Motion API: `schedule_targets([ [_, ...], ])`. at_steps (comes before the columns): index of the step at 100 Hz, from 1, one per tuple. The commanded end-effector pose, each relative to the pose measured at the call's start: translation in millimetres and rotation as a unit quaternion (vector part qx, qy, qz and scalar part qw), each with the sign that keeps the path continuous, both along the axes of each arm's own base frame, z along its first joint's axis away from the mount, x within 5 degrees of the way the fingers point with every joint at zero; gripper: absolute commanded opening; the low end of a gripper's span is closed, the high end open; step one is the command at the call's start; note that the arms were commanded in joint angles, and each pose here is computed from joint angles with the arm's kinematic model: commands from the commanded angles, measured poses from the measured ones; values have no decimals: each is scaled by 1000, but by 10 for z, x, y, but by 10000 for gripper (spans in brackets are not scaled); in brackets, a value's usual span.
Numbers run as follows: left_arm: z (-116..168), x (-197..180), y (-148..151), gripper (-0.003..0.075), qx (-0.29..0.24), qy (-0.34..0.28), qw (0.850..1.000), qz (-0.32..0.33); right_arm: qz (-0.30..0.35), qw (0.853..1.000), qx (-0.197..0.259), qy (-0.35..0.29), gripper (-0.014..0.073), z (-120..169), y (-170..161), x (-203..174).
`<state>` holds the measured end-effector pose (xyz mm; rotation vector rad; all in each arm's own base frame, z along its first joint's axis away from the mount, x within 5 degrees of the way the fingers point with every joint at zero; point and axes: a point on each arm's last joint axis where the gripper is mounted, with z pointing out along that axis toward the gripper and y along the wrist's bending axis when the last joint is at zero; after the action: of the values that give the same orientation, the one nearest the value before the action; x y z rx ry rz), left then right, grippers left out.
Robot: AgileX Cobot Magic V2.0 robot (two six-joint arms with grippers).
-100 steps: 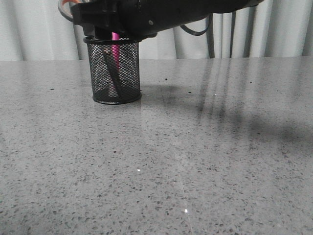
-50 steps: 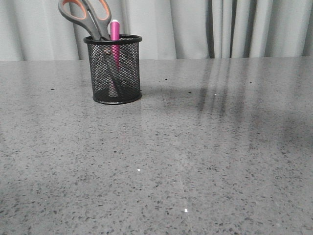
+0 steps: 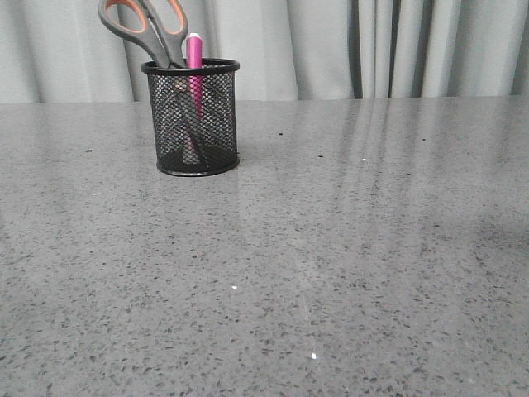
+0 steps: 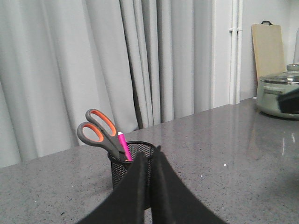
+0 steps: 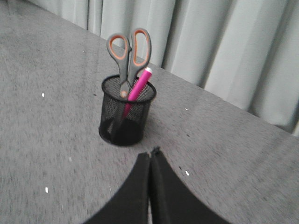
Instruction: Put pen and scissors into bin
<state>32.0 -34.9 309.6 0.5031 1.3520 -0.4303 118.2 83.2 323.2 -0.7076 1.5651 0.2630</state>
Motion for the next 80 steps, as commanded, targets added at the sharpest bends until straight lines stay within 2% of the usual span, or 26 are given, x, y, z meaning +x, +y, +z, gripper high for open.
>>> schedule_targets([
  [1,81,20,34,-19,-35,-7,999,15,3,999,10,-53,-69,-2,-159,-218],
  [18,16,40,24,-19,-31,2,999,14,-27,999,15,-39,-69,-136,-408,-471],
  [42,13,38,19,-19,-29,4,999,12,-28,992,70,-105,-69,-26,-608,-745],
  [80,13,38,19,-19,-29,4,999,12,-30,991,73,-109,-69,-31,-635,-776],
])
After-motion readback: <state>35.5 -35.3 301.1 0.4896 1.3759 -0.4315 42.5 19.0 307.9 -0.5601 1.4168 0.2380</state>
